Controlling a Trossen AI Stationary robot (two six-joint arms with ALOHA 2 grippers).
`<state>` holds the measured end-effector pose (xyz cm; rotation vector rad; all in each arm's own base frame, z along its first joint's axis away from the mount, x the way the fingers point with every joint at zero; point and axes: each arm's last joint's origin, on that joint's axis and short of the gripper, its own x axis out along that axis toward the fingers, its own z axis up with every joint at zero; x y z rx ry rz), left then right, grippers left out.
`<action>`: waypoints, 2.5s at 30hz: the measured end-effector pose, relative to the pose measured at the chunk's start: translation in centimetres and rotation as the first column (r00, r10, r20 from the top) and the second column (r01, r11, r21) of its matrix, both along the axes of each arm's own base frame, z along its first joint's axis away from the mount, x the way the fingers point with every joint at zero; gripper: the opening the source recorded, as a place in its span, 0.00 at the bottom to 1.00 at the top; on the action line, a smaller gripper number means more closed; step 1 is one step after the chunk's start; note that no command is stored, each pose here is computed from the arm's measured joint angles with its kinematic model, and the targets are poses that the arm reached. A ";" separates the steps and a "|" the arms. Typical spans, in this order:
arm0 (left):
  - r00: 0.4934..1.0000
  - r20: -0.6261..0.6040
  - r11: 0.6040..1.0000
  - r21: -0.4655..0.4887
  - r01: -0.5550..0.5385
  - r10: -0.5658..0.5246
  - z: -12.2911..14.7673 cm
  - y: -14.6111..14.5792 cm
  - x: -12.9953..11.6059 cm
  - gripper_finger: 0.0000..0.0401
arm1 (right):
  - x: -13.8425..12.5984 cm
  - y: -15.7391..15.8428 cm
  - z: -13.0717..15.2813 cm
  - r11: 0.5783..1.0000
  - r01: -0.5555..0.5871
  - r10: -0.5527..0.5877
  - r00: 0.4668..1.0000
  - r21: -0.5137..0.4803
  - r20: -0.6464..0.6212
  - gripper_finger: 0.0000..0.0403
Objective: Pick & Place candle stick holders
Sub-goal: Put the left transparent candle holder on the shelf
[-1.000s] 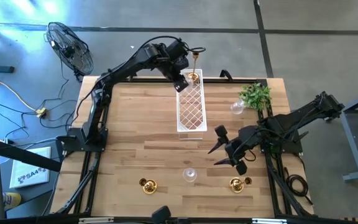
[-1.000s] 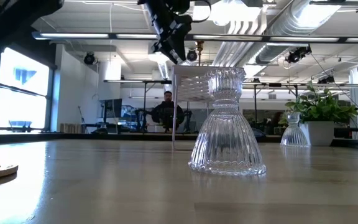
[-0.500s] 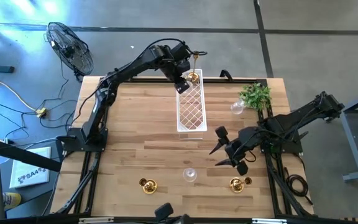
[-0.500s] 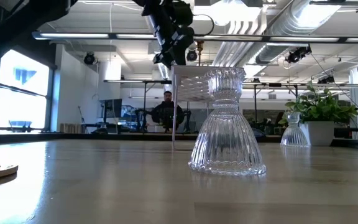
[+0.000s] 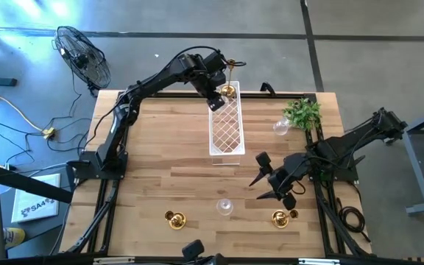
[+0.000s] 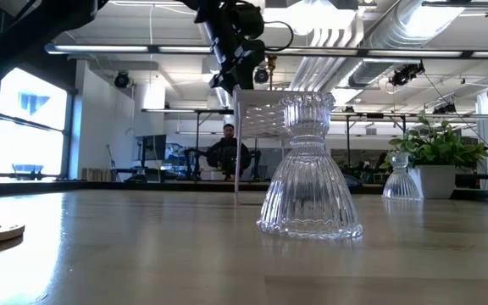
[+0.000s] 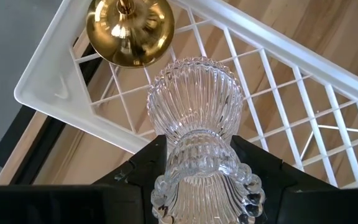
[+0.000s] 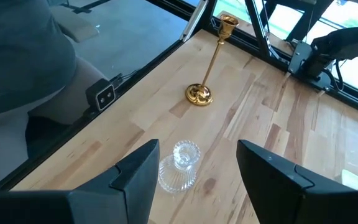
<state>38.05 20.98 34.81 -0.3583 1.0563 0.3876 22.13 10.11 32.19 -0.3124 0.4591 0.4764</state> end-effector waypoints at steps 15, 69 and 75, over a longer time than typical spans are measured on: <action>0.999 -0.028 0.999 0.041 -0.020 0.021 0.5 -0.1 -0.6 0.38 | 0.0 0.0 0.0 1.000 0.000 0.000 1.000 -0.007 0.000 0.52; 0.999 -0.032 0.996 0.083 -0.018 0.021 0.9 0.0 -0.8 0.38 | 0.3 -0.1 -3.1 0.998 0.027 -0.024 0.999 -0.056 0.048 0.52; 0.999 -0.030 0.998 0.067 -0.016 0.018 0.8 0.1 -0.9 0.38 | 0.3 -0.1 -3.1 0.998 0.028 -0.025 0.999 -0.056 0.048 0.52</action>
